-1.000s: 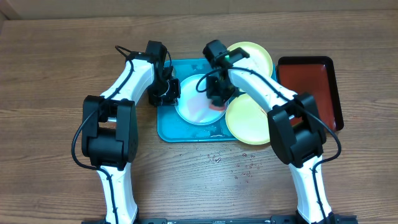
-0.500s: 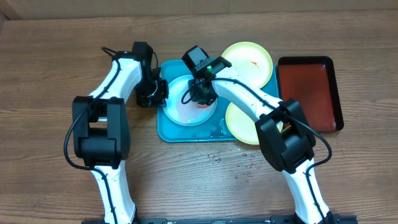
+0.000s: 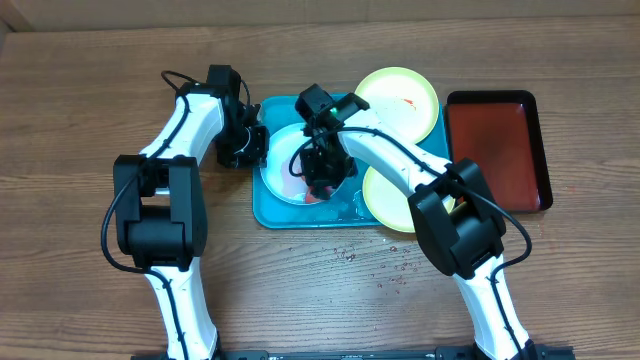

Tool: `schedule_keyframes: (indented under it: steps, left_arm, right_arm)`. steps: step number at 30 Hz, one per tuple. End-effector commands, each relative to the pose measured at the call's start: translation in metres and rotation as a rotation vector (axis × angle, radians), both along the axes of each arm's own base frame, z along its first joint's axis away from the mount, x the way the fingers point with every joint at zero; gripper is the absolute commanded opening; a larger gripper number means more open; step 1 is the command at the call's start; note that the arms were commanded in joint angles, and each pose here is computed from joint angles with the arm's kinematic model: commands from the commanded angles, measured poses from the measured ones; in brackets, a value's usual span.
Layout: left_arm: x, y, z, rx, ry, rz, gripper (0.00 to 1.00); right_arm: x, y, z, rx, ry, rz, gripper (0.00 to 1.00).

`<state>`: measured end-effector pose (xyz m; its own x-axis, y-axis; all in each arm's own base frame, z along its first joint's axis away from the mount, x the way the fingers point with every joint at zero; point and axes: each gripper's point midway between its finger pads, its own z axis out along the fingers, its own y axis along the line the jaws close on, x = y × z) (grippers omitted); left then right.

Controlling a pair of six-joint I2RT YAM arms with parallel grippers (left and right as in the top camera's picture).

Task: Clean dirty plates on tray and stack at the side
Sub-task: 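Scrub the white plate with the sponge while left gripper holds it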

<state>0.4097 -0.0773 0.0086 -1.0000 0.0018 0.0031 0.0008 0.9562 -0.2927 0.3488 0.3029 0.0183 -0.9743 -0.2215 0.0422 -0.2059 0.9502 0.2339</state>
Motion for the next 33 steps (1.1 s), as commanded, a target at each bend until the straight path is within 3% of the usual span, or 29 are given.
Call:
schedule_keyframes:
  steps: [1, 6, 16, 26, 30, 33]
  left_arm:
    - [-0.003, 0.002, -0.012, 0.009, 0.012, -0.024, 0.04]
    - [-0.003, 0.0, -0.011, 0.001, 0.014, -0.026, 0.04]
    - [-0.002, -0.003, -0.01, -0.018, 0.007, -0.037, 0.04]
    - [-0.001, -0.003, -0.01, -0.018, 0.006, -0.018, 0.04]
    - [-0.001, -0.003, -0.01, -0.018, 0.005, -0.018, 0.04]
    - [-0.001, -0.003, -0.01, -0.018, 0.002, -0.03, 0.04]
  right_arm:
    - [0.029, -0.036, -0.004, -0.191, -0.141, -0.029, 0.04]
    - [0.06, -0.036, 0.0, -0.195, -0.271, -0.056, 0.04]
    - [0.077, 0.033, 0.017, 0.14, -0.318, -0.025, 0.04]
    - [0.03, 0.042, 0.014, 0.206, -0.126, 0.078, 0.04]
    - [0.021, 0.025, 0.006, 0.108, -0.109, 0.099, 0.04]
    - [0.037, -0.012, -0.001, -0.085, -0.182, 0.038, 0.04]
